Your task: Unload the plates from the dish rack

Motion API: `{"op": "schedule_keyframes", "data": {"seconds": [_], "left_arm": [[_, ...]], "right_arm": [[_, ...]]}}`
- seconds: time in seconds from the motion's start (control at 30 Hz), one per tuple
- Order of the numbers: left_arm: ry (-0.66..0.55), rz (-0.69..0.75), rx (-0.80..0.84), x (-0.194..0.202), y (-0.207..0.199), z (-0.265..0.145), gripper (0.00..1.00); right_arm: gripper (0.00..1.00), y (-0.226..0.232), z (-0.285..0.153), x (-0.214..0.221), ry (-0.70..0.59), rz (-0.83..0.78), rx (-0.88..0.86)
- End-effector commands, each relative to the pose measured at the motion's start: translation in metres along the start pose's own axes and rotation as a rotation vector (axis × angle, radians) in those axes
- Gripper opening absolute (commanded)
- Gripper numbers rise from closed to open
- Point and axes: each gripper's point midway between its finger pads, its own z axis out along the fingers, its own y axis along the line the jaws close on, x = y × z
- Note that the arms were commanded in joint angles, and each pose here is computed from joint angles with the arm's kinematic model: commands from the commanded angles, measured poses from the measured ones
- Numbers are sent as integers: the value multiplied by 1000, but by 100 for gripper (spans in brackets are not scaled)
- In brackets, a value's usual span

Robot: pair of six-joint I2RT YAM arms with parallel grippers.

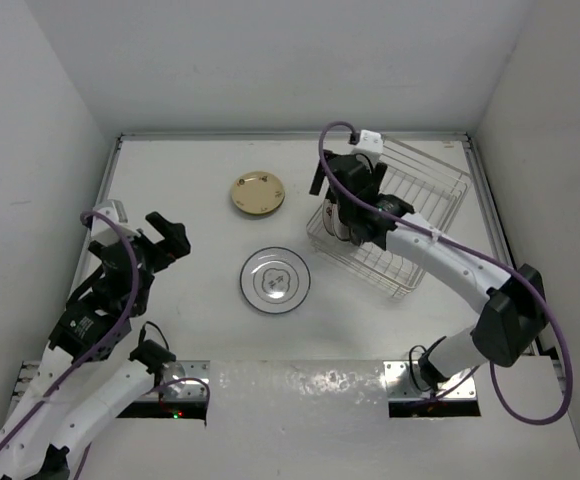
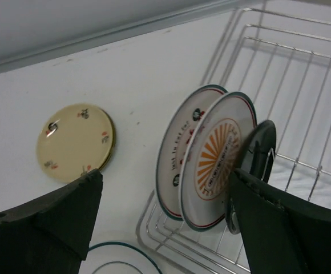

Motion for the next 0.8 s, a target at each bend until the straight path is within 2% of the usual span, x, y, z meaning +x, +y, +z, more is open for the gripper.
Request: {"op": "schedule_keyframes", "data": {"seconds": [0.0, 0.03, 0.17, 0.23, 0.6, 0.77], "left_arm": [[14, 28, 51, 2, -13, 5, 100], [18, 33, 52, 3, -13, 6, 100], [51, 62, 73, 11, -20, 11, 100], [67, 78, 80, 15, -23, 13, 100], [98, 101, 93, 22, -27, 19, 100], [101, 104, 99, 23, -27, 19, 100]], "right_arm": [[87, -27, 3, -3, 5, 202, 133], [80, -40, 11, -5, 4, 251, 161], [68, -43, 28, -6, 1, 368, 84], [63, -49, 34, -5, 0, 384, 104], [54, -32, 67, 10, 70, 382, 71], [45, -32, 74, 21, 101, 395, 94]]}}
